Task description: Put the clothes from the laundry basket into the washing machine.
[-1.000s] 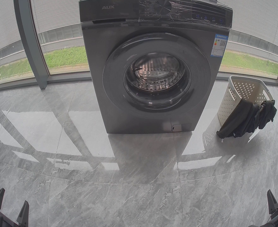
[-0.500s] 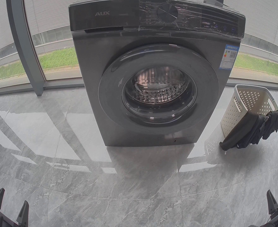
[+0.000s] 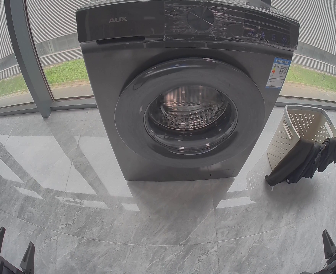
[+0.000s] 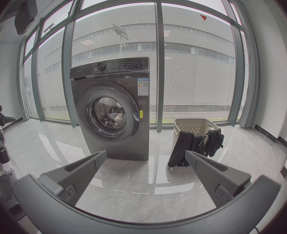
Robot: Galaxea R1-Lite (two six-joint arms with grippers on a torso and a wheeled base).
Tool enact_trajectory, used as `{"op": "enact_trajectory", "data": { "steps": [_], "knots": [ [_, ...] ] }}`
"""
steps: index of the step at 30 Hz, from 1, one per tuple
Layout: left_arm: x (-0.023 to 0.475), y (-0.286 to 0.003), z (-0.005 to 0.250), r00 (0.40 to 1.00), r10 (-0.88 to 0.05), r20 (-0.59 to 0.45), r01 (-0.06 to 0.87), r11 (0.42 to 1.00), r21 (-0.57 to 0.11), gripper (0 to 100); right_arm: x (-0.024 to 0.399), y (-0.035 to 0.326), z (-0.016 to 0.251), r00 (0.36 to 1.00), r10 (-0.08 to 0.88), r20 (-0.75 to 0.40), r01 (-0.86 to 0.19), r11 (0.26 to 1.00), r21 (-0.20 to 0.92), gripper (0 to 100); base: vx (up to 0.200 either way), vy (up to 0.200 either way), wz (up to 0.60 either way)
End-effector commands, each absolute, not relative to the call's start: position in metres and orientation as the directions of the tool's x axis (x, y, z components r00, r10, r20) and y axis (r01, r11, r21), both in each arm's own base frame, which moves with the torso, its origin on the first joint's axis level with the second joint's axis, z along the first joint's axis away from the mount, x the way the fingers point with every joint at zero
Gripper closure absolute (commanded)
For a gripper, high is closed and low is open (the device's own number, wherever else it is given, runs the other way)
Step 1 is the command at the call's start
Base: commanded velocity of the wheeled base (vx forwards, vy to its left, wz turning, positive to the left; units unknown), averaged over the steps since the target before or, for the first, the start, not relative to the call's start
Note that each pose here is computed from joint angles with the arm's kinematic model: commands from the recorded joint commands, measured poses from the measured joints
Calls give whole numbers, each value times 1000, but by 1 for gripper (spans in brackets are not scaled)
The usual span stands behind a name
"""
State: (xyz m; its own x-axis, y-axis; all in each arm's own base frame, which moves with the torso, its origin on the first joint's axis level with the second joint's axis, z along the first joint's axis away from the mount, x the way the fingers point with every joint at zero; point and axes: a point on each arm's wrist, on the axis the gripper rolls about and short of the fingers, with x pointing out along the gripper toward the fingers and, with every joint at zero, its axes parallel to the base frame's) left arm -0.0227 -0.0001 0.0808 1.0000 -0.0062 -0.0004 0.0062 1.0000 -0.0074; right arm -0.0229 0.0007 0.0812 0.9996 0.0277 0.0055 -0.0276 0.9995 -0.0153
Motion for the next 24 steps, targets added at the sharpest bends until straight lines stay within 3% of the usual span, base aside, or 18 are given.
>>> {"op": "enact_trajectory", "data": {
  "steps": [1, 9, 18, 24],
  "knots": [
    [-23, 0, 75, 1000, -6, 0, 6, 1000, -8, 0, -22, 1, 76, 1000, 28, -11, -28, 1000, -15, 0, 0, -200, 0],
    [-23, 0, 75, 1000, -8, 0, 8, 1000, -6, 0, -22, 1, 76, 1000, 28, -11, -28, 1000, -15, 0, 0, -200, 0],
    [-23, 0, 75, 1000, -6, 0, 6, 1000, -14, 0, -22, 1, 76, 1000, 28, -11, -28, 1000, -15, 0, 0, 0, 0],
    [-23, 0, 76, 1000, -6, -2, 6, 1000, -15, 0, -22, 1, 76, 1000, 28, -11, -28, 1000, -15, 0, 200, 0, 0]
  ]
}}
